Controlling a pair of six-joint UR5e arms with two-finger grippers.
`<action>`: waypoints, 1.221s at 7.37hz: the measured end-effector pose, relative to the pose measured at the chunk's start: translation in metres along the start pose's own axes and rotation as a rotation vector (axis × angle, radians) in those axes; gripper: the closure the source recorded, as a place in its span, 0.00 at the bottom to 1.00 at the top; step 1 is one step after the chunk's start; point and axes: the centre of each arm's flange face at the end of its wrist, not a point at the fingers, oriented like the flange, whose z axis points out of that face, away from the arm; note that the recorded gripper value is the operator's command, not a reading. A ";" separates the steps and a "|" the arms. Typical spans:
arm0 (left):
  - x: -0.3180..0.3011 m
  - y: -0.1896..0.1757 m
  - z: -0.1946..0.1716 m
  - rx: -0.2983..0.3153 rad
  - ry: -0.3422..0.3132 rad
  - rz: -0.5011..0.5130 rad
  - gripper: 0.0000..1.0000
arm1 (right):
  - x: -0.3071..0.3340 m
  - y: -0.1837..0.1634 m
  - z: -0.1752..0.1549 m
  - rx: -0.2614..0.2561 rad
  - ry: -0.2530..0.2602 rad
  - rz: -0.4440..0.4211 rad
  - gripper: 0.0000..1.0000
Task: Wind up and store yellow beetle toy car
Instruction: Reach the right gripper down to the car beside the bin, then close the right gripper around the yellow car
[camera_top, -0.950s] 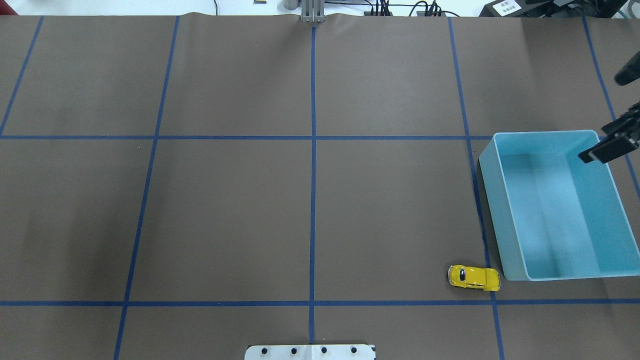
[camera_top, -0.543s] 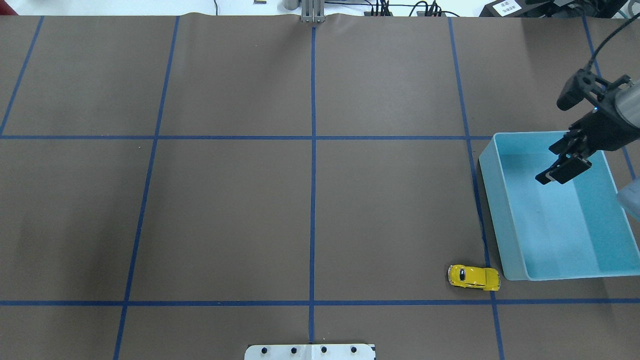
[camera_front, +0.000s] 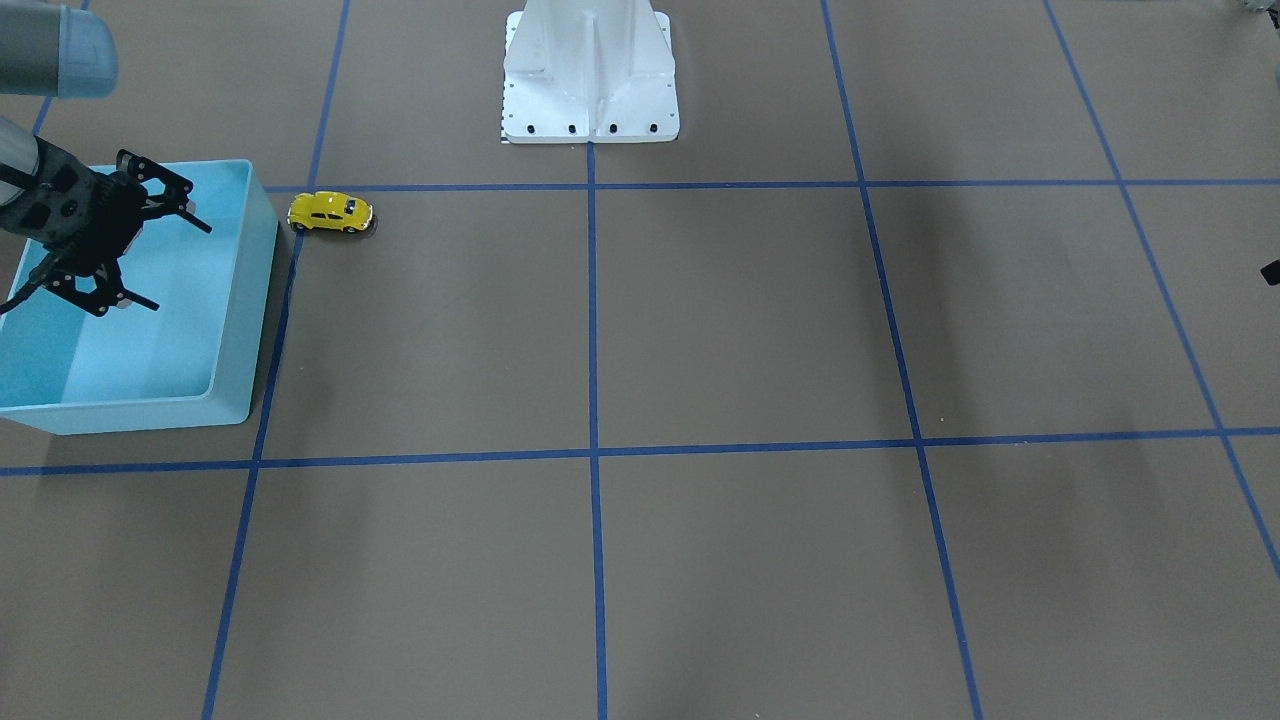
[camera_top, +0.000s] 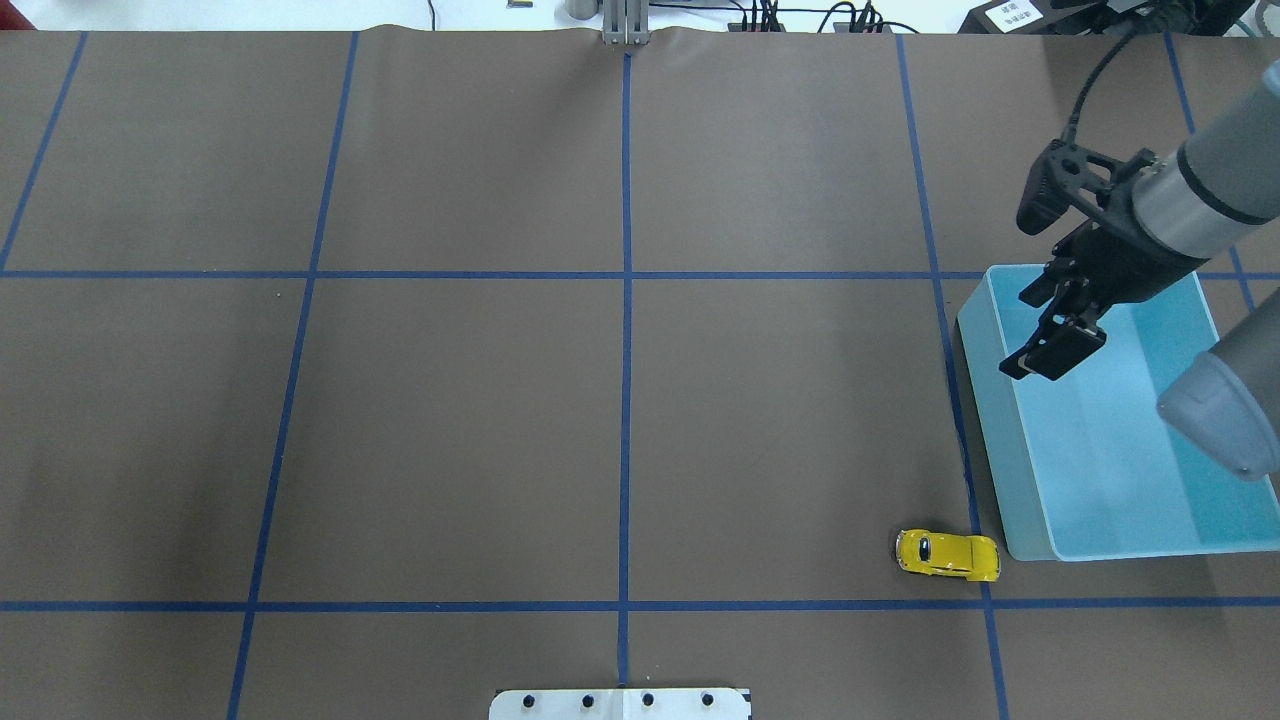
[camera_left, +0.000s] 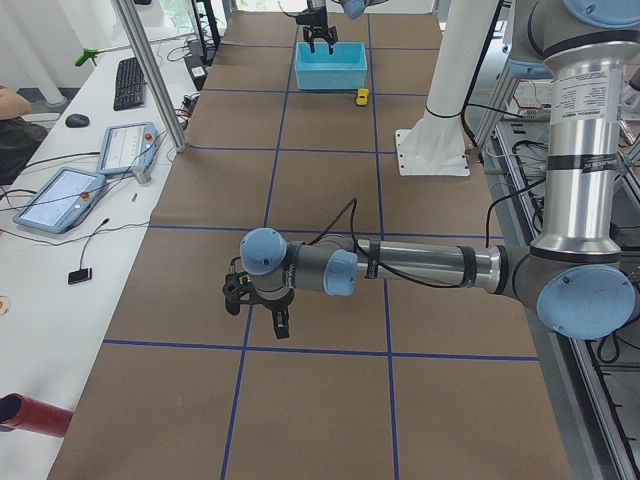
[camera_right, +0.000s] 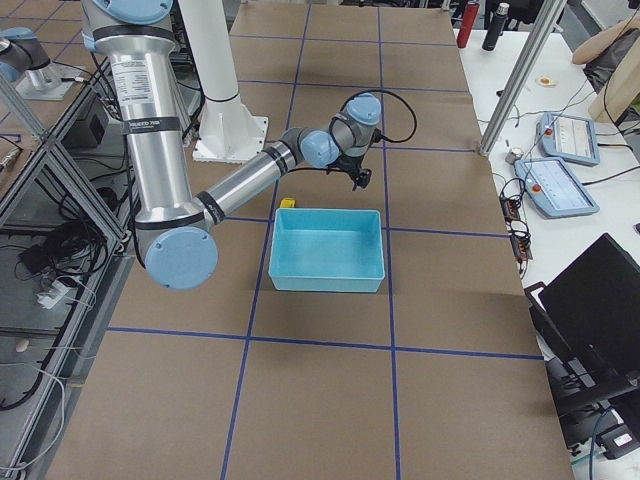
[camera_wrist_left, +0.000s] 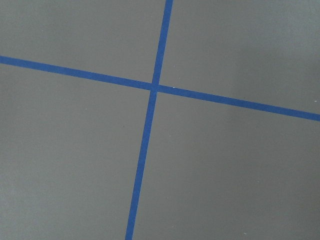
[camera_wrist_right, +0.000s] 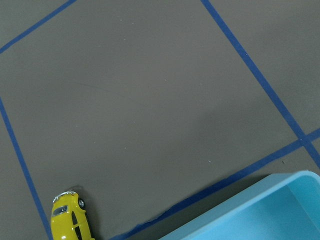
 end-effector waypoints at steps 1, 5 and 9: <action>0.000 0.000 0.000 0.000 0.000 0.001 0.00 | -0.036 -0.040 0.002 -0.085 0.021 -0.016 0.02; 0.000 0.000 0.001 -0.002 -0.002 0.000 0.00 | -0.169 -0.070 0.089 -0.395 0.177 -0.270 0.02; -0.004 0.002 0.005 -0.011 -0.009 -0.012 0.00 | -0.161 -0.045 0.169 -0.595 0.274 -0.391 0.02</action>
